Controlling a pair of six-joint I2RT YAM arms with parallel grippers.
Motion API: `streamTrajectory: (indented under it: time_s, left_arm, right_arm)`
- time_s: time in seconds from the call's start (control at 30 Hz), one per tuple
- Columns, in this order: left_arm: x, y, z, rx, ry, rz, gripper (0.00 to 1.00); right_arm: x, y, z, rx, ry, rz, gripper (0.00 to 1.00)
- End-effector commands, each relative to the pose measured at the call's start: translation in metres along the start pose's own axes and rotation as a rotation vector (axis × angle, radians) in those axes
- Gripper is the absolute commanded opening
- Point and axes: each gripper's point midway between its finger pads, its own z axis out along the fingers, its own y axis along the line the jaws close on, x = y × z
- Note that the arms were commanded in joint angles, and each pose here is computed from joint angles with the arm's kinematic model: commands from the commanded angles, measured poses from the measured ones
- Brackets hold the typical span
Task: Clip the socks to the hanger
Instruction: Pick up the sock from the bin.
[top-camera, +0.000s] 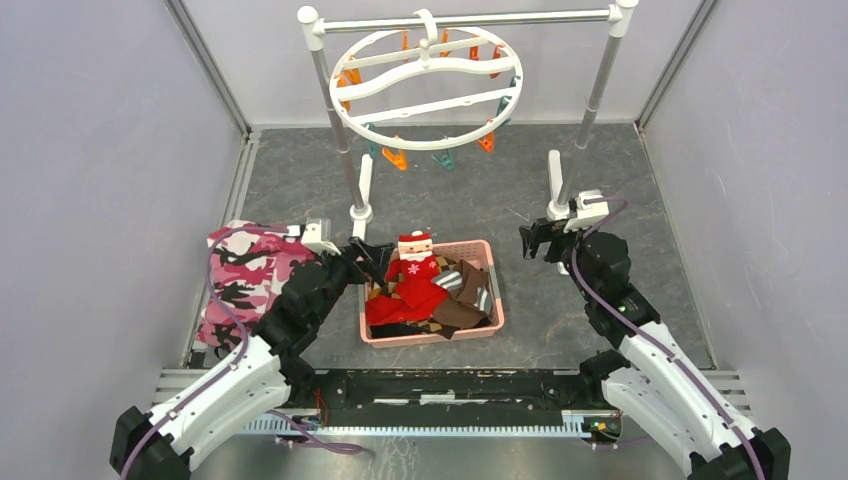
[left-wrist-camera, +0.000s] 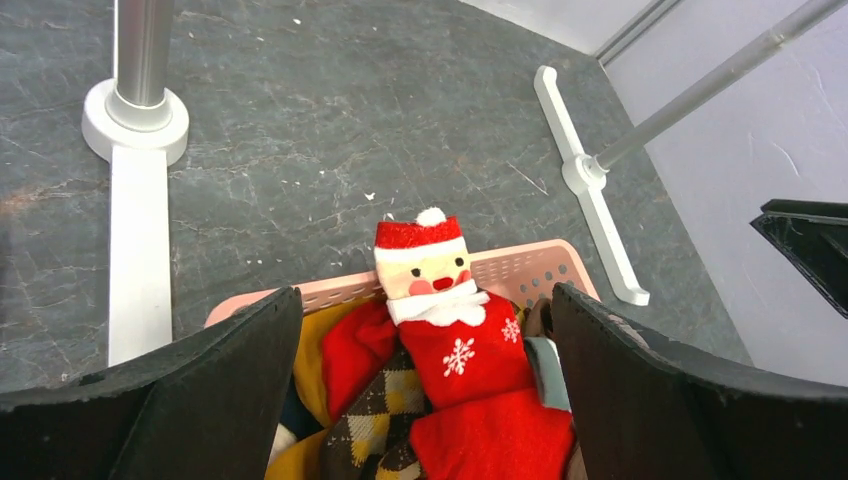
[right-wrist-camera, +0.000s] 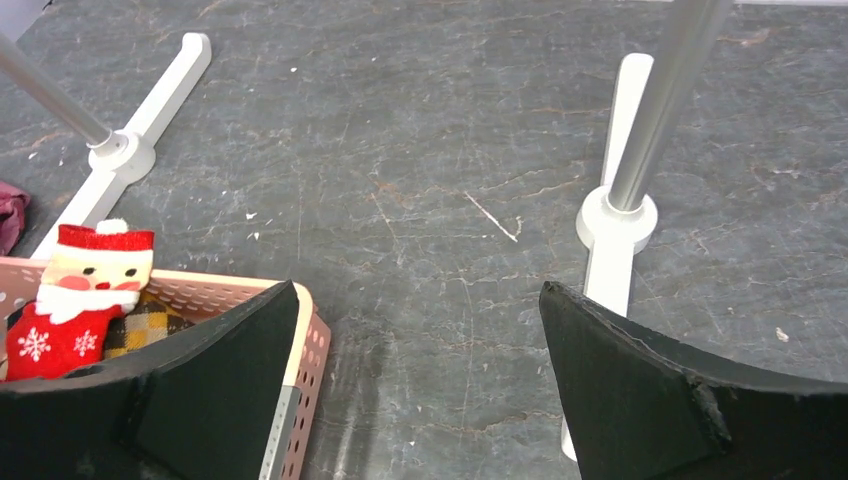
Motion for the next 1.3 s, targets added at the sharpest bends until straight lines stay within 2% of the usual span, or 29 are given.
streamTrajectory:
  time_s: [0.0, 0.13, 0.33, 0.53, 0.7, 0.83, 0.93, 1.03, 1.1, 1.2, 1.27]
  left_arm:
    - [-0.008, -0.013, -0.003, 0.067, 0.002, -0.060, 1.00]
    - [-0.015, -0.027, -0.013, 0.138, -0.005, -0.060, 1.00]
    - [-0.016, -0.031, -0.024, 0.193, -0.030, -0.067, 1.00]
    - [-0.004, -0.026, -0.021, 0.183, -0.001, -0.061, 1.00]
    - [0.002, -0.020, -0.016, 0.152, 0.018, -0.045, 1.00]
    - [0.001, -0.025, -0.016, 0.174, 0.020, -0.047, 1.00]
    - [0.000, -0.035, -0.019, 0.231, 0.028, -0.053, 1.00]
    - [0.002, -0.053, -0.025, 0.334, 0.042, -0.063, 1.00]
    - [0.001, -0.059, -0.029, 0.371, 0.043, -0.069, 1.00]
    - [0.001, -0.055, -0.028, 0.357, 0.034, -0.065, 1.00]
    - [0.004, -0.047, -0.024, 0.313, 0.031, -0.065, 1.00]
  right_arm:
    - [-0.007, 0.011, 0.005, -0.056, -0.029, 0.004, 0.98]
    - [-0.003, 0.024, 0.010, -0.126, 0.002, -0.008, 0.98]
    - [-0.004, 0.051, 0.004, -0.294, -0.049, -0.042, 0.98]
    - [-0.008, 0.067, 0.001, -0.352, -0.070, -0.139, 0.98]
    - [0.004, 0.063, 0.013, -0.287, 0.039, -0.166, 0.98]
    - [0.013, 0.089, 0.011, -0.443, 0.069, -0.174, 0.98]
    - [0.007, 0.098, 0.008, -0.495, 0.038, -0.178, 0.98]
    - [-0.007, 0.080, 0.012, -0.382, -0.008, -0.191, 0.98]
    - [-0.021, 0.064, 0.010, -0.277, -0.083, -0.194, 0.98]
    - [-0.026, 0.020, 0.009, -0.022, -0.166, -0.211, 0.98]
    - [-0.019, -0.008, 0.010, 0.132, -0.136, -0.278, 0.98]
